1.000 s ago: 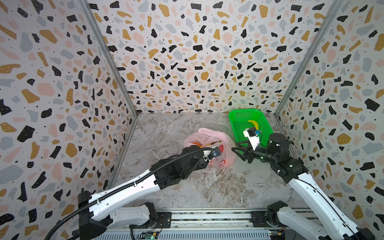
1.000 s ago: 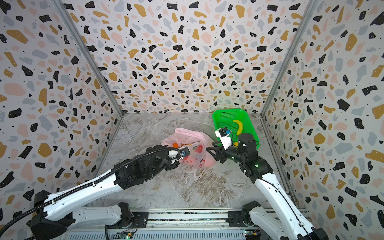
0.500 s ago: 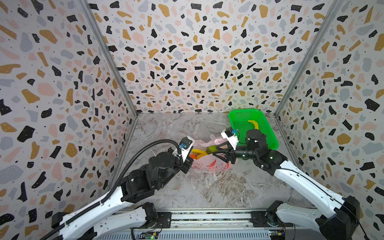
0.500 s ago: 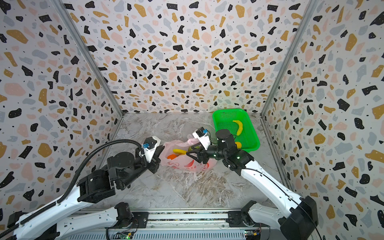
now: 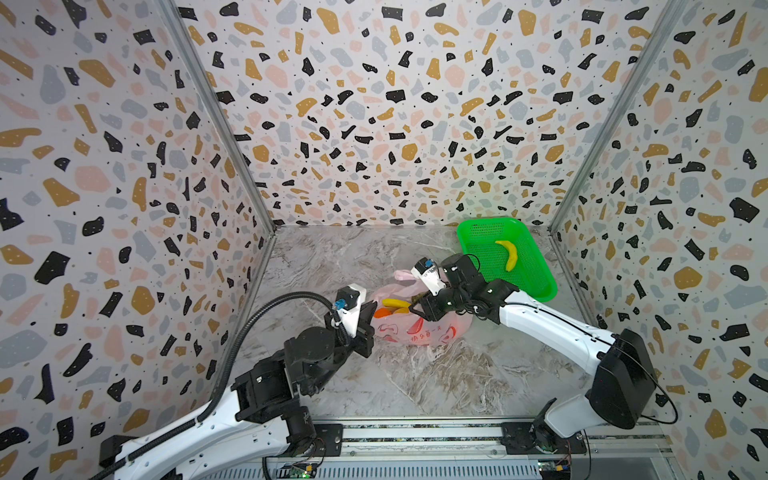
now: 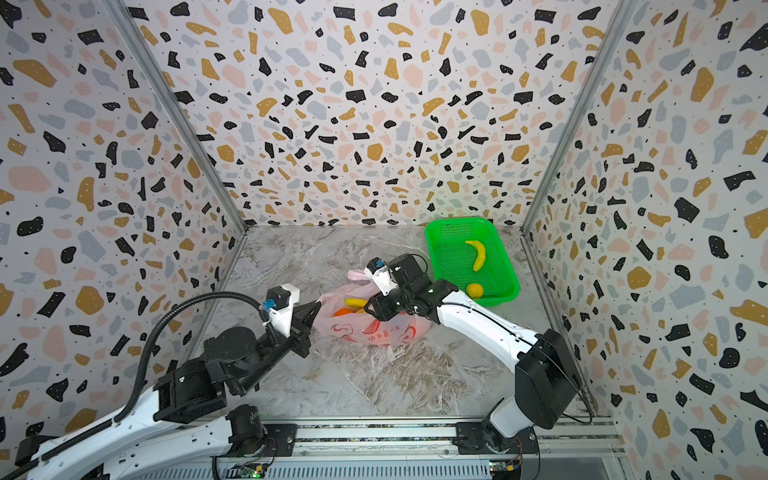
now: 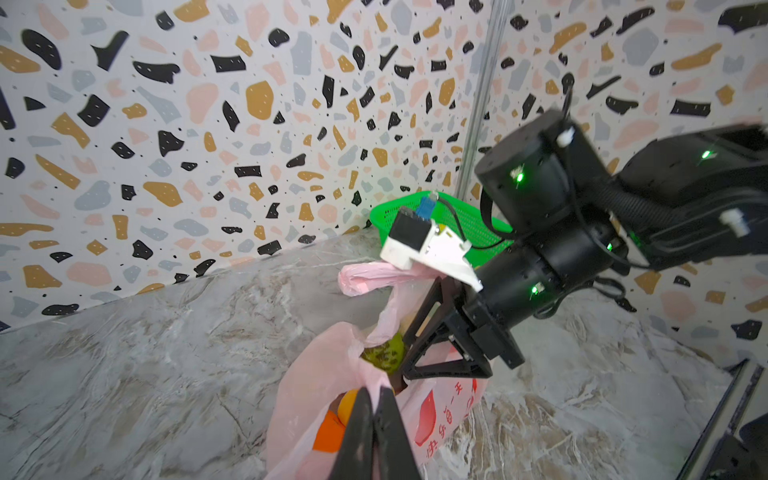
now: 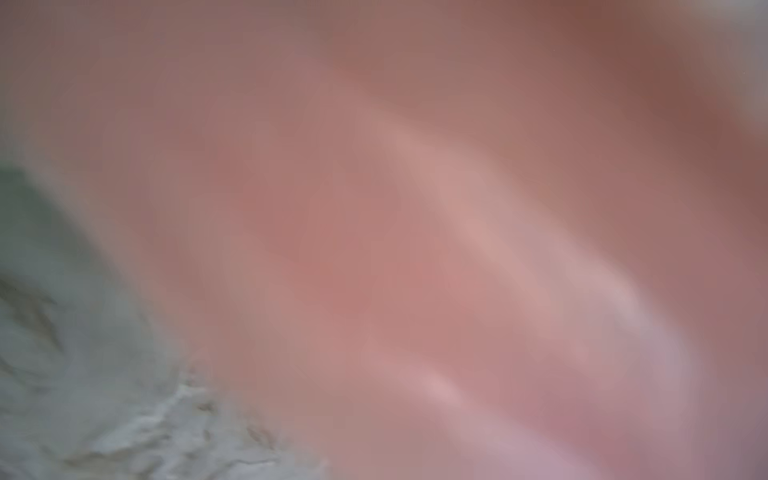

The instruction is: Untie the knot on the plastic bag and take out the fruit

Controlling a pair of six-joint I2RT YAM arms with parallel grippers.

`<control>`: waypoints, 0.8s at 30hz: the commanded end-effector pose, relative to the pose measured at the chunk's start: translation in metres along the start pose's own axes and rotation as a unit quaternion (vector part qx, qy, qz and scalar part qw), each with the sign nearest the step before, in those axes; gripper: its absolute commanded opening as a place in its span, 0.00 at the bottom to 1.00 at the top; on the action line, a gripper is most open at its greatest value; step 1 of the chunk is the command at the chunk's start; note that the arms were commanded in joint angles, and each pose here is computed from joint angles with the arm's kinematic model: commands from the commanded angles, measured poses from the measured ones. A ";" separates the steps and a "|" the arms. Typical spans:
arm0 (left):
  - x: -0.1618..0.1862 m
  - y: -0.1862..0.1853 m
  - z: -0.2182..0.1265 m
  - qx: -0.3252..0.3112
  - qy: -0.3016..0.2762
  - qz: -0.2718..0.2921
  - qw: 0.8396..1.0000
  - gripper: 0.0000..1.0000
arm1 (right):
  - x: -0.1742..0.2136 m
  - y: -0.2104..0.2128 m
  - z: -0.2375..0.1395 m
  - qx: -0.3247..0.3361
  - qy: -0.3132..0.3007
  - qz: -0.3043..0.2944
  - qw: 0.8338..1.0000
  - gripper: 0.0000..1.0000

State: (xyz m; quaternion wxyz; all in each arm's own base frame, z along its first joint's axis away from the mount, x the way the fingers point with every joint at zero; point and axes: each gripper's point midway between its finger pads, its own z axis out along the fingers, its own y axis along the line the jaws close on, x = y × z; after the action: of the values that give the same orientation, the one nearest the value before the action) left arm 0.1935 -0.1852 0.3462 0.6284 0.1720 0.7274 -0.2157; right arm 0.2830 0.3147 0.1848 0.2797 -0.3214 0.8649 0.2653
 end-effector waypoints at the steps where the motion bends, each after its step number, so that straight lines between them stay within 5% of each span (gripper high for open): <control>1: -0.044 0.005 -0.014 -0.003 -0.070 -0.038 0.997 0.00 | 0.005 -0.057 -0.037 0.146 -0.001 0.029 0.989 0.52; 8: -0.039 -0.014 -0.012 0.049 -0.064 -0.041 0.996 0.00 | 0.055 -0.081 -0.068 0.176 0.024 0.089 0.980 0.67; 14: -0.001 -0.034 -0.005 0.095 -0.026 -0.066 0.993 0.00 | 0.094 -0.047 -0.072 0.108 0.036 0.141 0.983 0.69; 19: 0.016 -0.043 -0.009 0.117 -0.001 -0.062 0.991 0.00 | 0.054 0.016 -0.108 0.030 -0.023 0.122 0.992 0.70; 24: 0.019 -0.051 -0.009 0.135 0.000 -0.054 0.989 0.00 | 0.033 0.067 -0.105 -0.056 -0.012 0.098 0.994 0.70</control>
State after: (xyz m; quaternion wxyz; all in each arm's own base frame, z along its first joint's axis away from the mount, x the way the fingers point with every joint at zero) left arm 0.1614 -0.2197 0.3241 0.5824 0.2146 0.7154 -0.3209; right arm 0.1959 0.2612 0.2503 0.2780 -0.2395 0.8770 0.3101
